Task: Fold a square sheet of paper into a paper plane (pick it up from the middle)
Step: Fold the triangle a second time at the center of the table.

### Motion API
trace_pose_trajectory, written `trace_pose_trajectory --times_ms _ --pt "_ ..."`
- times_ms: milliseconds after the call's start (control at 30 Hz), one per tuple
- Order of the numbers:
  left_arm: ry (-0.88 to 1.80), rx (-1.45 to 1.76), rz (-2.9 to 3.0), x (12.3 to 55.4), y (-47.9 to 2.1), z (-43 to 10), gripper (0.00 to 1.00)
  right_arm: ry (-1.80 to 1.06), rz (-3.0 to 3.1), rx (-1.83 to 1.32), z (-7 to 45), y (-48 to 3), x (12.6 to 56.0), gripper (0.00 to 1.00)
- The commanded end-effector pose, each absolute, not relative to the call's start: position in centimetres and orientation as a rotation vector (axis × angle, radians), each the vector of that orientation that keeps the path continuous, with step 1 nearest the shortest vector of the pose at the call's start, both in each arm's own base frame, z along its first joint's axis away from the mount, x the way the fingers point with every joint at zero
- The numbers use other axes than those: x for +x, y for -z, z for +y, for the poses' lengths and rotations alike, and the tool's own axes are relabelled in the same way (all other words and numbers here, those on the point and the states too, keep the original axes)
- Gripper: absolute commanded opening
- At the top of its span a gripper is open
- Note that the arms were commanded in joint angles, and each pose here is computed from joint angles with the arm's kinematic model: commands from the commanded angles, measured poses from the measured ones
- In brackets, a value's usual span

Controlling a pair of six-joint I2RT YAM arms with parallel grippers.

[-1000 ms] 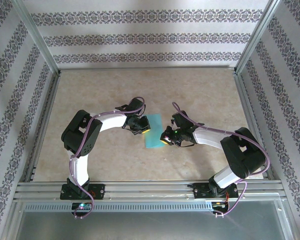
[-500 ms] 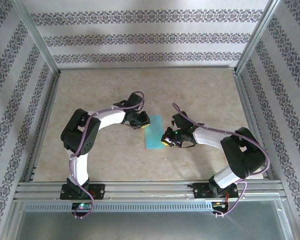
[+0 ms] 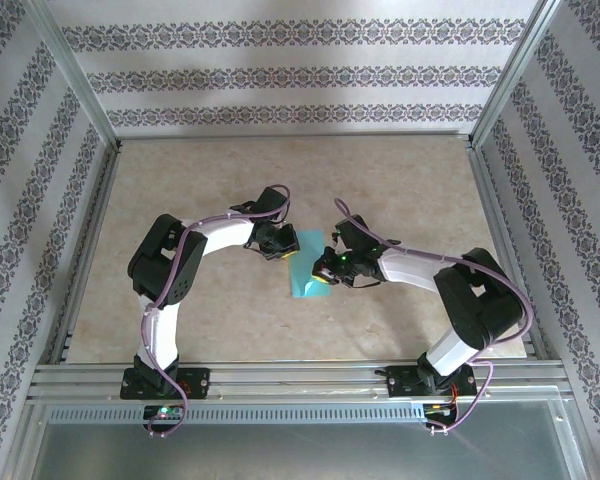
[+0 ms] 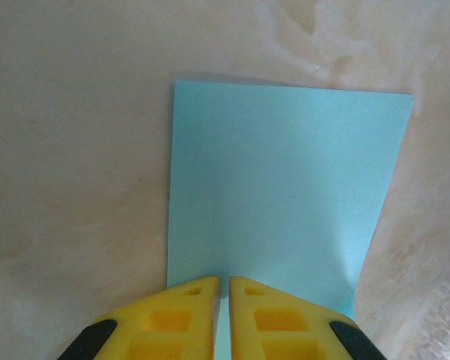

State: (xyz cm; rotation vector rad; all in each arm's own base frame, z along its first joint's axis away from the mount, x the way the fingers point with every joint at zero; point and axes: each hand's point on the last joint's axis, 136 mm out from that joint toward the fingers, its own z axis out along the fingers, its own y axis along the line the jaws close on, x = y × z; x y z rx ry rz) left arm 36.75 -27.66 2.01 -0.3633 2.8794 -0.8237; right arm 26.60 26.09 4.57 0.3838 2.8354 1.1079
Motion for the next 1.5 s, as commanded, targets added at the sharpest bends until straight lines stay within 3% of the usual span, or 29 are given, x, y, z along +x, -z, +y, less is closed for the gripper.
trace_pose_trajectory --times_ms 0,333,1467 --pt "0.738 -0.391 2.978 34.9 0.5 -26.3 0.13 -1.133 2.805 0.33 27.4 -5.0 27.9 0.0" --pt "0.736 -0.402 2.977 34.7 0.5 -26.2 0.12 -1.117 2.791 0.323 29.5 -4.0 30.0 0.0" --pt "0.754 -0.404 2.974 34.4 0.3 -26.2 0.1 -1.0 2.867 0.314 29.2 -2.1 29.1 0.0"
